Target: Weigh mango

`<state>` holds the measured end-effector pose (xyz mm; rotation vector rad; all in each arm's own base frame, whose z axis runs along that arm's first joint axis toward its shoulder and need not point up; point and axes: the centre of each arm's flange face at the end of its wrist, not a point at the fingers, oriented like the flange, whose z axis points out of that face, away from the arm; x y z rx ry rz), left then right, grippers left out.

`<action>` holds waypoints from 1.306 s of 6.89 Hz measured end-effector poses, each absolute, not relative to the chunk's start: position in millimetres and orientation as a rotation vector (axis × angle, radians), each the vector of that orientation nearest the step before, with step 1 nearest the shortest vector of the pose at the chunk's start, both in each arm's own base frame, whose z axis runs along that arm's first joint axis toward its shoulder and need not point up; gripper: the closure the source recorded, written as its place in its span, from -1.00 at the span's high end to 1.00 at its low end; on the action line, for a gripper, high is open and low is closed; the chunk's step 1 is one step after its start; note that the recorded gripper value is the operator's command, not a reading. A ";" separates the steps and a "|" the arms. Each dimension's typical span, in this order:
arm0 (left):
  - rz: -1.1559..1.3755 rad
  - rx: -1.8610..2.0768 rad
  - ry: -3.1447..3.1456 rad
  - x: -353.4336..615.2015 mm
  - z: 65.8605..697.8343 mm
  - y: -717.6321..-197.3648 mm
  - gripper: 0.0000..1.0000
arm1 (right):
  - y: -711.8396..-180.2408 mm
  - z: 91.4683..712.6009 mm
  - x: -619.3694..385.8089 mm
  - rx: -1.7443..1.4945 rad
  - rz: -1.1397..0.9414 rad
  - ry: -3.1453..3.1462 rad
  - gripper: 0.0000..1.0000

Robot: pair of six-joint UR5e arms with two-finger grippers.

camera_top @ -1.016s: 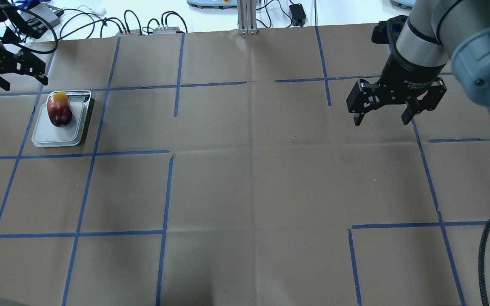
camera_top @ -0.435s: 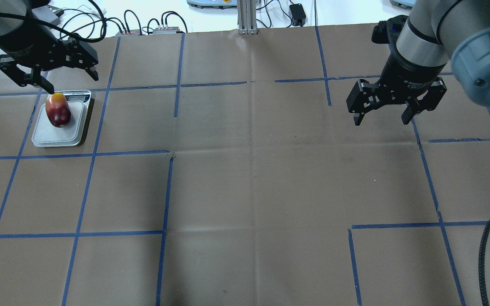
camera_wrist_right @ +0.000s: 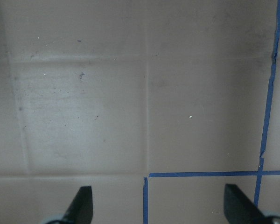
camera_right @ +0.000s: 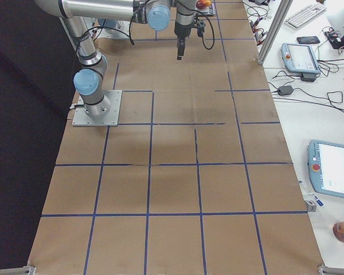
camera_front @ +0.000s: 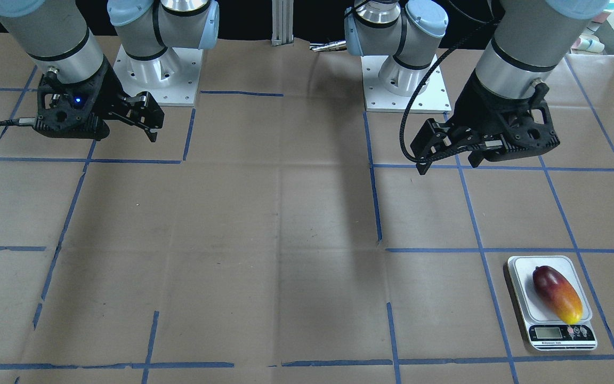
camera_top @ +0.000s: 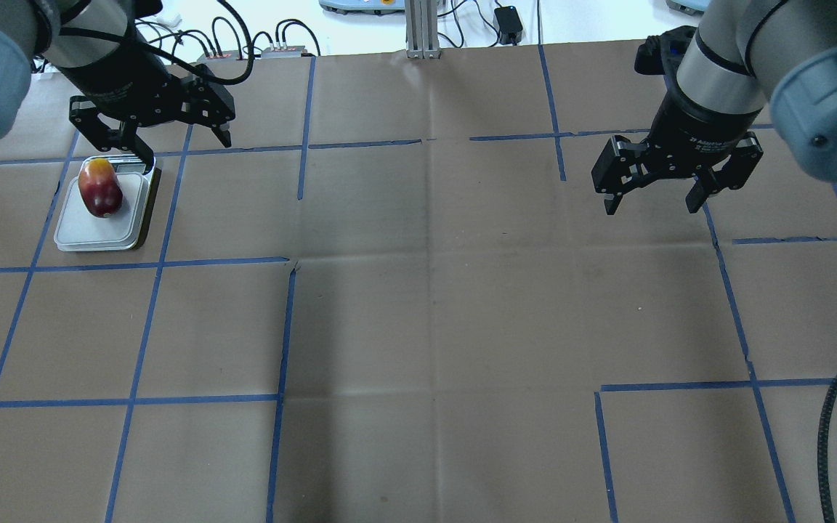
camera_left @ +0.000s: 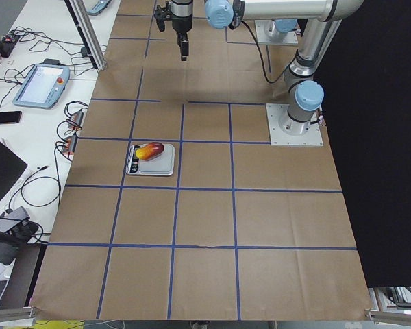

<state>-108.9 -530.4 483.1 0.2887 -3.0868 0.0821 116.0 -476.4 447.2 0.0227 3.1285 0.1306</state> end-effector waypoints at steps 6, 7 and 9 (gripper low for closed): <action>0.045 0.151 -3.112 -132.6 469.1 -521.2 1.00 | -476.4 447.2 116.0 0.023 0.131 3.128 1.00; 0.049 0.057 -3.116 -133.0 470.6 -518.8 1.00 | -476.4 447.1 116.0 0.023 0.131 3.129 1.00; 0.042 -0.131 -3.115 -133.4 471.2 -516.2 1.00 | -476.4 447.2 116.0 0.023 0.131 3.128 1.00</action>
